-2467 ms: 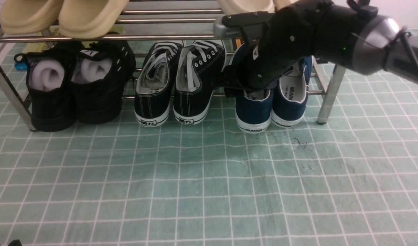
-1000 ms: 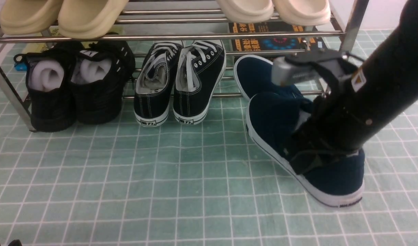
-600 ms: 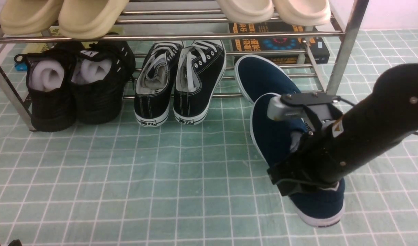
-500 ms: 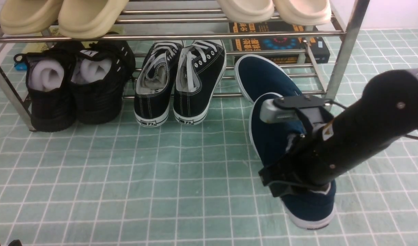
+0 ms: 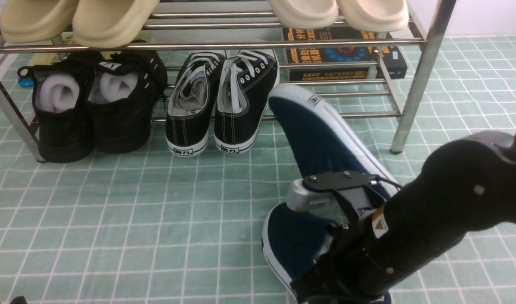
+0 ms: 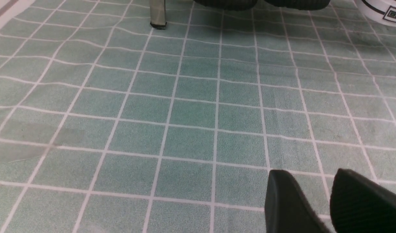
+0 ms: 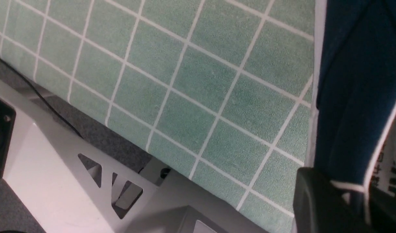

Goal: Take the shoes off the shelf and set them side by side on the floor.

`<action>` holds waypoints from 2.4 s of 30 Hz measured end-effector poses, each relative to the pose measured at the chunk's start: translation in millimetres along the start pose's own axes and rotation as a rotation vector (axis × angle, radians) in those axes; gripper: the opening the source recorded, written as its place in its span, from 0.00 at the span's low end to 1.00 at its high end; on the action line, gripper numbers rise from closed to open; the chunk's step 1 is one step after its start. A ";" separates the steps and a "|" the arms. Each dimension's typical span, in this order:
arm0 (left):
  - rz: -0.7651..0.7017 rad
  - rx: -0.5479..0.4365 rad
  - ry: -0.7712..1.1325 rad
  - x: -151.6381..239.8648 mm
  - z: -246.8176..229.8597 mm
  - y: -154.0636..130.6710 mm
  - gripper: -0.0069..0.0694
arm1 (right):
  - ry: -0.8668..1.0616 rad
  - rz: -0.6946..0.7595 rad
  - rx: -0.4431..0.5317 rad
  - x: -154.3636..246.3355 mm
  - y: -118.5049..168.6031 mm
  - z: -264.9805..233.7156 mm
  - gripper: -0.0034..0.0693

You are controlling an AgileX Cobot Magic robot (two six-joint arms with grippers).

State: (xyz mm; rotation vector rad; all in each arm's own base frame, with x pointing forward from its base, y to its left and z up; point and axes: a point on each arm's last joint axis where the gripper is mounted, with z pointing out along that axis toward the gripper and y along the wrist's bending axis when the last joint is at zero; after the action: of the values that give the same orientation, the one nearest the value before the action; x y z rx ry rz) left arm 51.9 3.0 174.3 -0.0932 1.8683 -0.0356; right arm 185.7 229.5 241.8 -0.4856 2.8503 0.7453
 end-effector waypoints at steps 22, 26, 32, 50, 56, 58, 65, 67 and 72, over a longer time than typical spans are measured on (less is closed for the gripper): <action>0.002 -0.001 0.000 0.0 0.0 0.1 0.41 | -0.015 -0.051 -0.051 -0.5 24.2 -53.3 0.10; 0.004 -0.002 0.000 0.0 0.0 0.1 0.41 | -0.024 -0.099 -0.064 13.7 29.7 -89.1 0.10; 0.004 -0.002 0.000 0.0 0.0 0.1 0.41 | -0.133 -0.112 -0.046 -3.4 29.0 -79.0 0.10; 0.004 -0.002 0.000 0.0 0.0 0.1 0.41 | -0.204 -0.090 0.048 -51.0 10.5 14.2 0.10; 0.004 -0.002 0.000 0.0 0.0 0.1 0.41 | -0.192 -0.091 0.071 -54.3 5.9 31.3 0.11; 0.005 -0.002 0.000 0.0 0.0 0.2 0.41 | -0.185 -0.078 0.075 -54.7 4.5 35.8 0.12; 0.009 -0.003 -0.001 -0.1 0.0 0.3 0.41 | -0.182 -0.029 0.063 -56.3 4.7 37.3 0.37; 0.013 -0.005 -0.001 -0.1 0.0 0.5 0.41 | -0.176 -0.027 0.059 -56.9 6.5 33.9 0.46; 0.025 -0.010 -0.002 -0.2 0.0 0.9 0.41 | -0.121 -0.107 0.084 -65.7 12.1 -1.8 0.73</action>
State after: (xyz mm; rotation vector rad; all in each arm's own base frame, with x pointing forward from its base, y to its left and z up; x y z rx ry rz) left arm 52.0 3.9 174.4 -0.0767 1.8674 -0.0087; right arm 242.8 256.3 263.8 -0.5555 2.7072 0.6122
